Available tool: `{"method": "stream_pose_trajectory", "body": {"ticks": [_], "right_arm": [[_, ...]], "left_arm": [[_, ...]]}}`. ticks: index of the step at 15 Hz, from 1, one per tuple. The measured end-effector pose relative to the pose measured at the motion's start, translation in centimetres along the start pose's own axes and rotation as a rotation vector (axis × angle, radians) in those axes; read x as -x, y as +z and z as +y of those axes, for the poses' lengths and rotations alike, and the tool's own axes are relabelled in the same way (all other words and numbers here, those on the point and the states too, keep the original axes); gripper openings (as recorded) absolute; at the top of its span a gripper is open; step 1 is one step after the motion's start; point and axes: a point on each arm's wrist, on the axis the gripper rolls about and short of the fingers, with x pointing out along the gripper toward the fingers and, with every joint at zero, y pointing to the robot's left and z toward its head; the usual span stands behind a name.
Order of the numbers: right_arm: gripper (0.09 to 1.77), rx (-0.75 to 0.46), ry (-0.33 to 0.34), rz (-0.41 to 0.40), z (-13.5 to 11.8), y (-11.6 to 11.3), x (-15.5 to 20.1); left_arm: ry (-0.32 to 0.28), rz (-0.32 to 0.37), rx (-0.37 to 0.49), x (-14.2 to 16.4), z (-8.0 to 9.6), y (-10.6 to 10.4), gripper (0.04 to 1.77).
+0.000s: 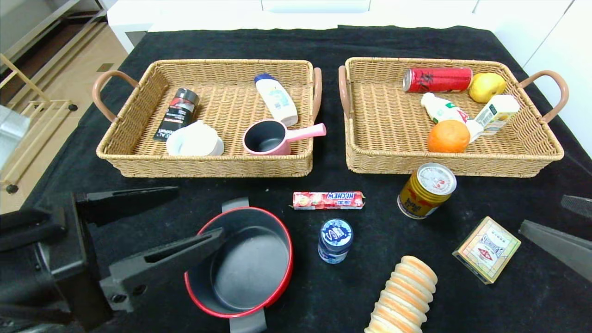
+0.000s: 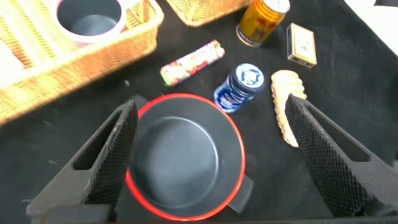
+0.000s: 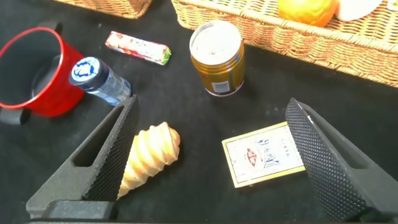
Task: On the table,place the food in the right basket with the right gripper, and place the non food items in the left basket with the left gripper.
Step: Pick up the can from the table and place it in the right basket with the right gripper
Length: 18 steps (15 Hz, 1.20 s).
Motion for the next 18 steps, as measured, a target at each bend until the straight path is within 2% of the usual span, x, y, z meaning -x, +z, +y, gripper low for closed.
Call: {"method": "stream_pose_trajectory", "body": {"ticks": [6, 9, 11, 15, 18], "right_arm": [[1.71, -0.003, -0.033, 0.016, -0.2, -0.1, -0.3], [1.71, -0.003, -0.070, 0.028, -0.4, -0.2, -0.7], [1.71, -0.003, -0.122, 0.044, -0.5, 0.3, -1.3], [1.71, -0.018, -0.190, 0.173, 0.0, 2.4, -3.0], [1.71, -0.125, -0.204, 0.233, 1.2, 4.7, -5.3]], "left_arm": [[-0.001, 0.000, -0.026, 0.7, -0.1, -1.1, 1.72], [0.006, -0.013, -0.029, 1.3, -0.2, -1.1, 1.72], [0.010, -0.023, -0.034, 1.6, -0.3, -1.0, 1.72], [0.012, -0.039, -0.037, 2.0, -0.3, -0.7, 1.72], [0.023, -0.038, -0.036, 2.0, -0.3, -0.7, 1.72]]}}
